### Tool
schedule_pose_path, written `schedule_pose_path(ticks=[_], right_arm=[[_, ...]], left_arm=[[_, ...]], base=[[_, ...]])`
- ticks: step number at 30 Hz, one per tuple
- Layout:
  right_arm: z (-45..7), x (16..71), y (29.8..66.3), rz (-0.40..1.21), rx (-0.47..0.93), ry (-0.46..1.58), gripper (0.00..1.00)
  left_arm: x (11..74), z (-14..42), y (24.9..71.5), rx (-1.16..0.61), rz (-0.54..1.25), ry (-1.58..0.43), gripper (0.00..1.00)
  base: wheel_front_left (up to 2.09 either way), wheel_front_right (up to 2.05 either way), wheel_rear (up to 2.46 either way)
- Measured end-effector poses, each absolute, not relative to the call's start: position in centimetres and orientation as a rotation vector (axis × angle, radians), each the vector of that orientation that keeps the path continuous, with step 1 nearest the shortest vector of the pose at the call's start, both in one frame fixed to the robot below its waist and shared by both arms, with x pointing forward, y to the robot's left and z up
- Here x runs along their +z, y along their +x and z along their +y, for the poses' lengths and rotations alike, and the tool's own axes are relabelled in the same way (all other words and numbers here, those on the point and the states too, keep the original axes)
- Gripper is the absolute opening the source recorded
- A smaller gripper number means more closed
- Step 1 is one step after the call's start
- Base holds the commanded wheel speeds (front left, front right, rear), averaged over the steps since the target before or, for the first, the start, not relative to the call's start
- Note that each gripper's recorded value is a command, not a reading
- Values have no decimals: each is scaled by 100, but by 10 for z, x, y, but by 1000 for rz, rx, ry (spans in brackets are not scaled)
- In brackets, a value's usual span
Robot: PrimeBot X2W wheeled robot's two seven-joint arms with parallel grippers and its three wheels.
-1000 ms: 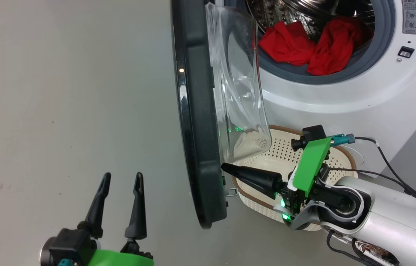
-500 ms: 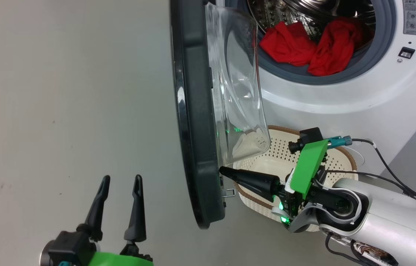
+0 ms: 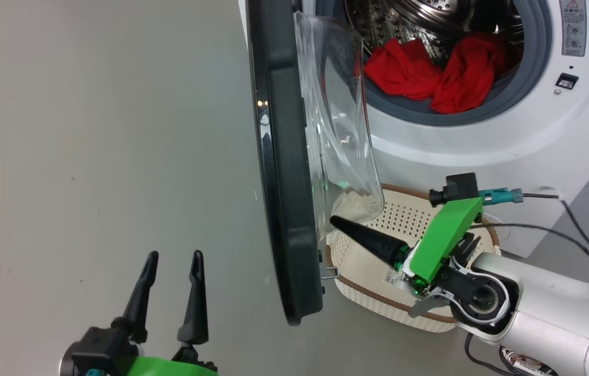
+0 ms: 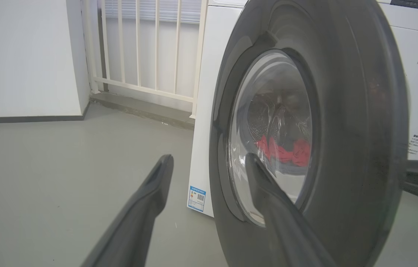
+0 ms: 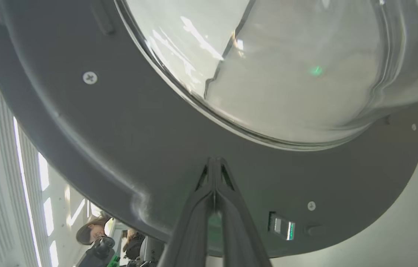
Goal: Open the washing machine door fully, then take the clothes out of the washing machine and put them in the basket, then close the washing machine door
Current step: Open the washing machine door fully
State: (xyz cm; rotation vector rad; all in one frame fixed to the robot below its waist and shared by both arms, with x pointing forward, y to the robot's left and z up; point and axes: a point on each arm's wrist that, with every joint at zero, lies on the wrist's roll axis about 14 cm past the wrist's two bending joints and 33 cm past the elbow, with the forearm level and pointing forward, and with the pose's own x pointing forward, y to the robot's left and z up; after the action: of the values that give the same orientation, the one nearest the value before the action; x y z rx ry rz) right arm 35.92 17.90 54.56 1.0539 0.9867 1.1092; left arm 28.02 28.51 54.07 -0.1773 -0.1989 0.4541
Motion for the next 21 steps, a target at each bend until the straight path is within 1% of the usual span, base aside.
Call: schedule_pose_path(ticks=[1,5,8,12,16,21], right_arm=[[178,546,364,933,1106,1024,100],[170,545,381,748,1086,916,100],[161,539,397,617,1071,777,100],[155,531,415,493,1047,620,100],[151,543,437,342,999,551,100],[136,539,452,218,922,461,100]], left_arm=[[541,285,280,453,-200,-178,100],[540,284,279,441,-201,-181,100],[541,284,278,438,-205,-186,100],[542,282,280,427,-209,-188,100],[543,281,283,415,-212,-188,100],[543,277,287,402,-213,-196,100]], base=[[0,0,0],[0,0,0],[0,0,0],[0,0,0],[0,0,0],[0,0,0]])
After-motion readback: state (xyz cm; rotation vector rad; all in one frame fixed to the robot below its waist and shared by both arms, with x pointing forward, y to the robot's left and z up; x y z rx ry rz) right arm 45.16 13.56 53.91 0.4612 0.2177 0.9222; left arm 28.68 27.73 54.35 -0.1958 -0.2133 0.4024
